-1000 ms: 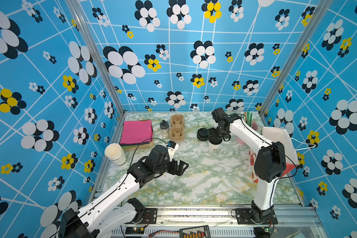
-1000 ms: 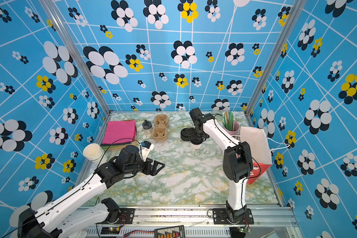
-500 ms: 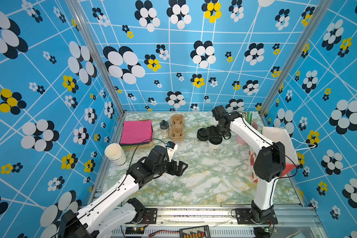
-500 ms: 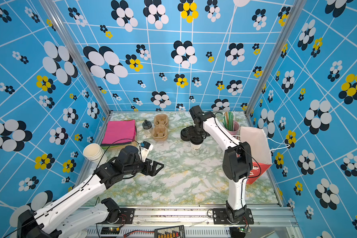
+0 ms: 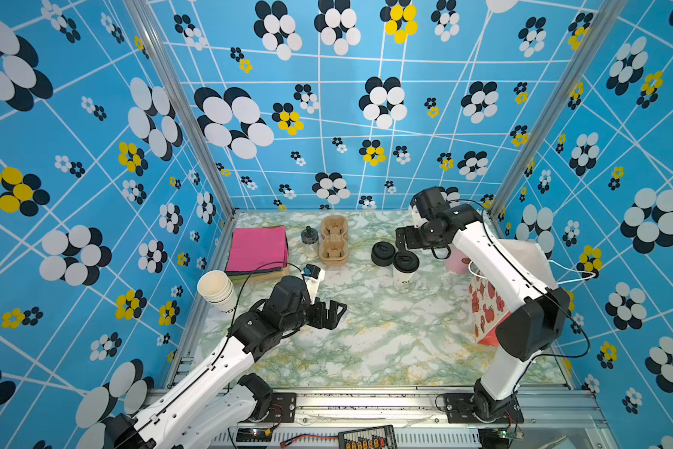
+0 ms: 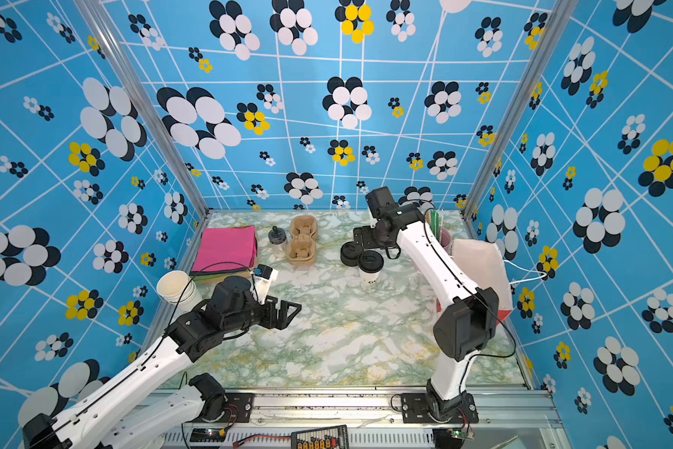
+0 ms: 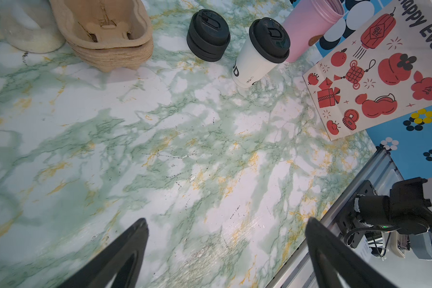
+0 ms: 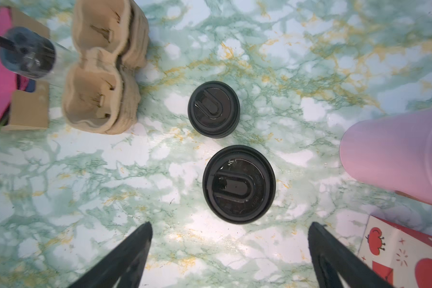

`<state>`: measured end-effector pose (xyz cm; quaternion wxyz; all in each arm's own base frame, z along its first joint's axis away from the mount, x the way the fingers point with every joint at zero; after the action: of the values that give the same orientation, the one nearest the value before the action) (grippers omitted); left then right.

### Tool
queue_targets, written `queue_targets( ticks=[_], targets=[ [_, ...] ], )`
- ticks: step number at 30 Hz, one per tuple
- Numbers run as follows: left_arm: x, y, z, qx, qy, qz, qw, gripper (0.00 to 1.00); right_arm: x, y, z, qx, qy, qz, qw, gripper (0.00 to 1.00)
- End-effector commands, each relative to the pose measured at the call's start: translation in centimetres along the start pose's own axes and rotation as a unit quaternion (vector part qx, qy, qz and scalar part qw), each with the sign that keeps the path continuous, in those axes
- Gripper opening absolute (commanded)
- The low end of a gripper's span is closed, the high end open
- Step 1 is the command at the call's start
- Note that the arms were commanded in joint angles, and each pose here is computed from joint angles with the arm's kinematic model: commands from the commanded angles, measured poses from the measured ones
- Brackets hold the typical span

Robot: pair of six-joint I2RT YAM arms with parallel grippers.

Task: Pack the takeout coffee
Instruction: 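Release the cup and move the right gripper to the gift bag handle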

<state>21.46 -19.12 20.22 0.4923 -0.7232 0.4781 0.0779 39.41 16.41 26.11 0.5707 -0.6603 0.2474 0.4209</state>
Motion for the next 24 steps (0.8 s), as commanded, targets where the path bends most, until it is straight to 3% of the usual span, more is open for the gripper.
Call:
queue_targets(
  ticks=[1,7,14,18,24],
  targets=[
    [-0.3,-0.1,0.4,-0.006,-0.008,-0.004,1.000,0.99,-5.4,-0.6,-1.0,-0.002,0.015,-0.054,0.998,0.99],
    [-0.3,-0.4,0.3,-0.005,-0.005,-0.010,1.000,0.99,-12.6,0.4,-3.6,0.013,0.060,-0.131,0.990,0.99],
    [-0.3,-0.5,0.2,-0.004,-0.001,-0.011,1.000,0.99,-18.1,4.0,-11.1,0.084,0.188,-0.163,0.965,0.93],
    [-0.2,-0.5,0.2,-0.005,0.001,-0.011,1.000,0.99,-18.0,6.5,-14.8,0.139,0.224,-0.136,0.955,0.88],
    [-0.1,-0.5,0.1,-0.007,0.006,-0.010,1.000,0.99,-14.4,9.6,-16.3,0.177,0.228,-0.079,0.954,0.82]
  ],
)
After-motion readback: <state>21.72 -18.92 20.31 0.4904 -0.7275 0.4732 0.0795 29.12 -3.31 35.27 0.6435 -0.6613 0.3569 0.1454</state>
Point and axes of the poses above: each gripper's point midway between its finger pads, its own x axis out along the fingers, its own z axis along the line the jaws close on, y = z × x, the point moved 1 cm from there along -x, back along the fingers, and after that the axes turned 6 degrees about -x, right-handed, at the moved point
